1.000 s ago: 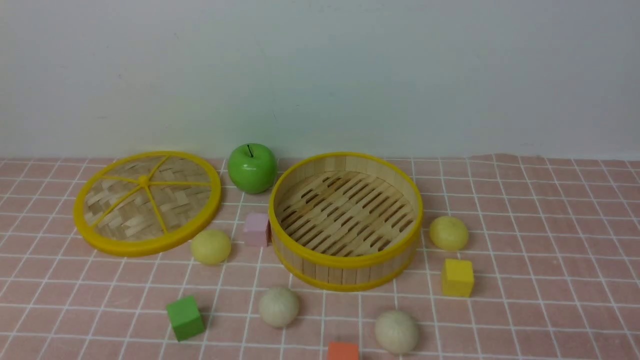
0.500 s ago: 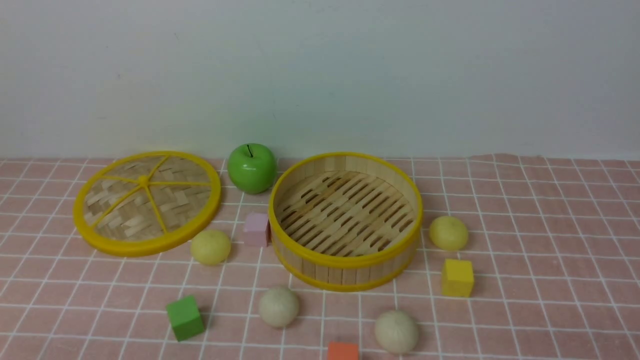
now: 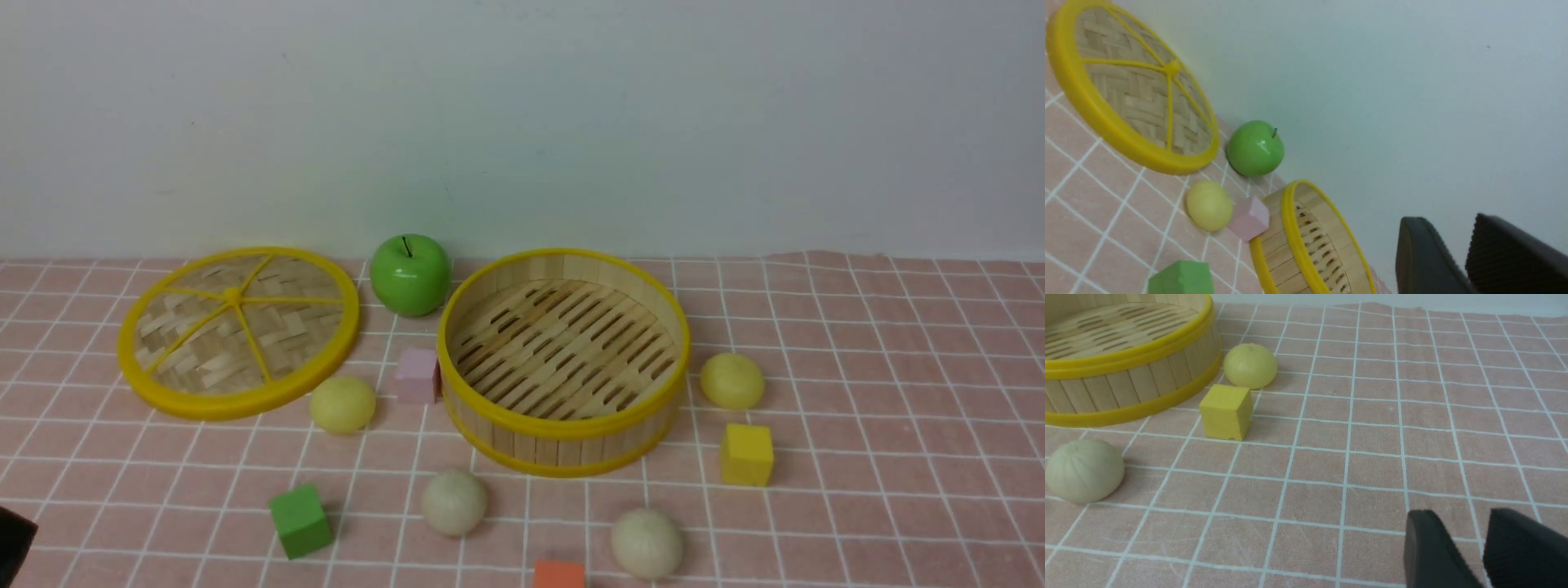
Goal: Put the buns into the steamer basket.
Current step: Use the left arm to grab a steamed stuffed bun
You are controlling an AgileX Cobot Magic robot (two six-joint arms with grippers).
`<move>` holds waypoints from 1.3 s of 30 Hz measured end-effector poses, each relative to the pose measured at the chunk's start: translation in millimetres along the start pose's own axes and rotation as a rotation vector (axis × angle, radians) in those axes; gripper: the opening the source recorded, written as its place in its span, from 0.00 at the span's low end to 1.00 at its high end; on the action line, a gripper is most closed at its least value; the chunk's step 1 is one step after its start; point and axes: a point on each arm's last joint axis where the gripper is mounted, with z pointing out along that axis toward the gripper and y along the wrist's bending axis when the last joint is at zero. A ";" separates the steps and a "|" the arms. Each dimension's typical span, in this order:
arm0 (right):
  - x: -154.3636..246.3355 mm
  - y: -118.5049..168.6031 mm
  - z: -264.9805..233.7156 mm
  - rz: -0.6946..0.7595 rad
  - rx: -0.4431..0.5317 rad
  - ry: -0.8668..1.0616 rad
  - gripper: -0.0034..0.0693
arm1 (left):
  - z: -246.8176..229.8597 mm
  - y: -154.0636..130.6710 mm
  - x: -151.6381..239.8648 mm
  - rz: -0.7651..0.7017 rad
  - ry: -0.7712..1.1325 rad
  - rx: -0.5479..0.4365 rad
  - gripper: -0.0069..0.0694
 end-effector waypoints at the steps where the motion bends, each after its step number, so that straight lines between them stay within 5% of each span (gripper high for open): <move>1: 0.0 0.0 0.0 0.000 0.000 0.000 0.38 | 0.2 -8.5 -4.1 0.040 0.025 -0.007 0.29; 4: 0.0 0.0 0.0 0.000 0.000 0.000 0.38 | 7.2 -26.0 -11.5 0.162 0.153 -0.086 0.18; 6: 0.0 0.0 0.0 0.000 0.000 0.000 0.38 | 25.1 -39.5 -16.6 0.295 0.372 -0.228 0.09; 12: 0.0 0.0 0.0 0.000 0.000 0.000 0.38 | 93.0 -50.5 -21.8 0.525 0.897 -0.463 0.07; 19: 0.0 0.0 0.0 0.000 0.000 0.000 0.38 | 191.9 -35.2 4.6 0.583 1.189 -0.465 0.07; 24: 0.0 0.0 0.0 0.000 0.000 0.000 0.38 | 247.2 -35.4 25.9 0.682 1.212 -0.425 0.07; 33: 0.0 -0.1 0.0 0.000 0.001 0.000 0.38 | 309.4 -13.0 34.5 0.722 1.178 -0.515 0.08; 39: 0.0 -0.1 0.0 0.000 0.001 0.000 0.38 | 345.5 14.5 43.7 0.709 1.147 -0.595 0.24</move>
